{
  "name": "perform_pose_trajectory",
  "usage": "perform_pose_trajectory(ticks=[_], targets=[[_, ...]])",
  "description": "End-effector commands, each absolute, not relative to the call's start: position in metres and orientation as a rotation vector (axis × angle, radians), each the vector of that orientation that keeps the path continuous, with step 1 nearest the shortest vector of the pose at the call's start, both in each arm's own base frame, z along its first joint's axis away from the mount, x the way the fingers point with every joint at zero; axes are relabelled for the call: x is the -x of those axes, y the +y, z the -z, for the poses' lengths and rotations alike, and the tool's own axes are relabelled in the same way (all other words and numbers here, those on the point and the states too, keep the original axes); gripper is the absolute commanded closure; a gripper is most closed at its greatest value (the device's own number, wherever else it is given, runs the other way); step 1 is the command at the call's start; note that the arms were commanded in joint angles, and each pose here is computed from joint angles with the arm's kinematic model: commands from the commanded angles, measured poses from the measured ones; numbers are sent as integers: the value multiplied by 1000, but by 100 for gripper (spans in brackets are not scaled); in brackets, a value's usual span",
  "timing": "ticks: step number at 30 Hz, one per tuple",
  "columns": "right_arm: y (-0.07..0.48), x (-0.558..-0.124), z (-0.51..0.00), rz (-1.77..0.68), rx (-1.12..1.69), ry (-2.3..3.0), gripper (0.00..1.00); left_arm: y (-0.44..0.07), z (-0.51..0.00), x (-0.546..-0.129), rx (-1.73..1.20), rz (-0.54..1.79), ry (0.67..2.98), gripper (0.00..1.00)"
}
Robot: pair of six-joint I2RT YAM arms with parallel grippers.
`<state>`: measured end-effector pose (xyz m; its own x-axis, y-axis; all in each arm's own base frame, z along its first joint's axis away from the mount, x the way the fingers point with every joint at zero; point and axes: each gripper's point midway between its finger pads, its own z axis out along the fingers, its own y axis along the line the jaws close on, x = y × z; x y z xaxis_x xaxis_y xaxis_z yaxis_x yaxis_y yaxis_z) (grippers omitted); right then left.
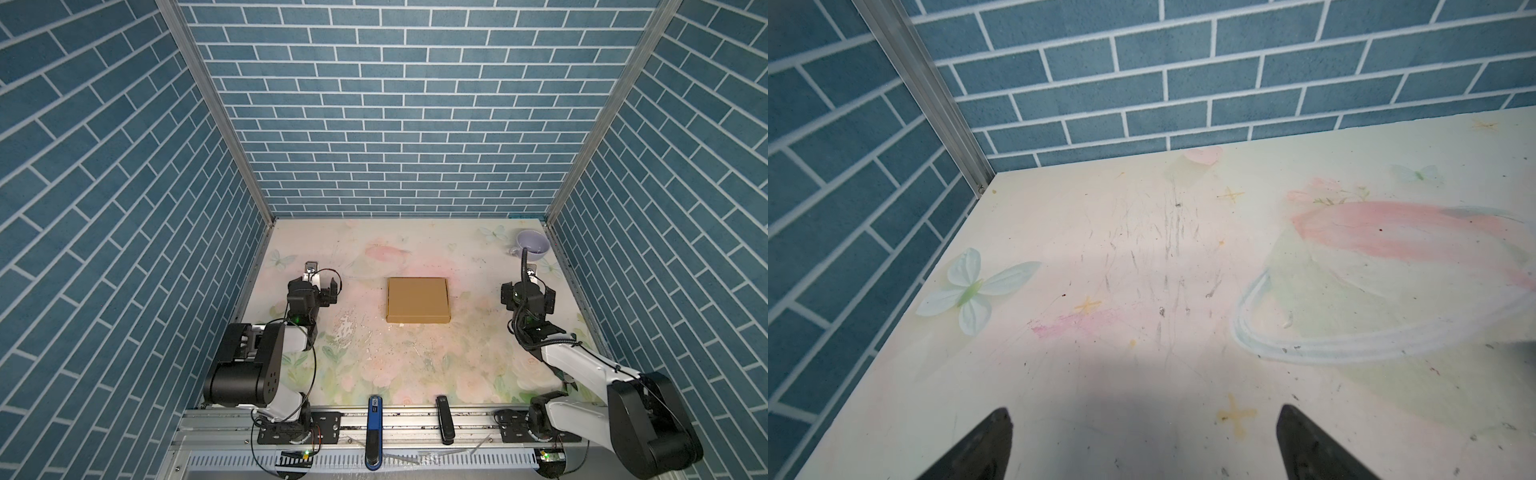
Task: Fold the paper box
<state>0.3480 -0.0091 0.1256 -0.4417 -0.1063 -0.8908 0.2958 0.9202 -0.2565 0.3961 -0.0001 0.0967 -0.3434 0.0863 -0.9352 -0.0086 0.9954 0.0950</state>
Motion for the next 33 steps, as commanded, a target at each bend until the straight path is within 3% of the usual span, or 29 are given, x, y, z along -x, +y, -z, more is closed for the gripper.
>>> perform_pose_trajectory(ticks=[1,9,33], targets=[[-16,-359,-120,488,-120,1940,1,3,-93,-395,-53,-106,1938,0],[-30,-393,-111,454,-143,1905,1,3,-93,-396,-52,-107,1938,0],[-9,-387,-92,77,6,1901,1,2,-92,-395,-54,-105,1938,0]])
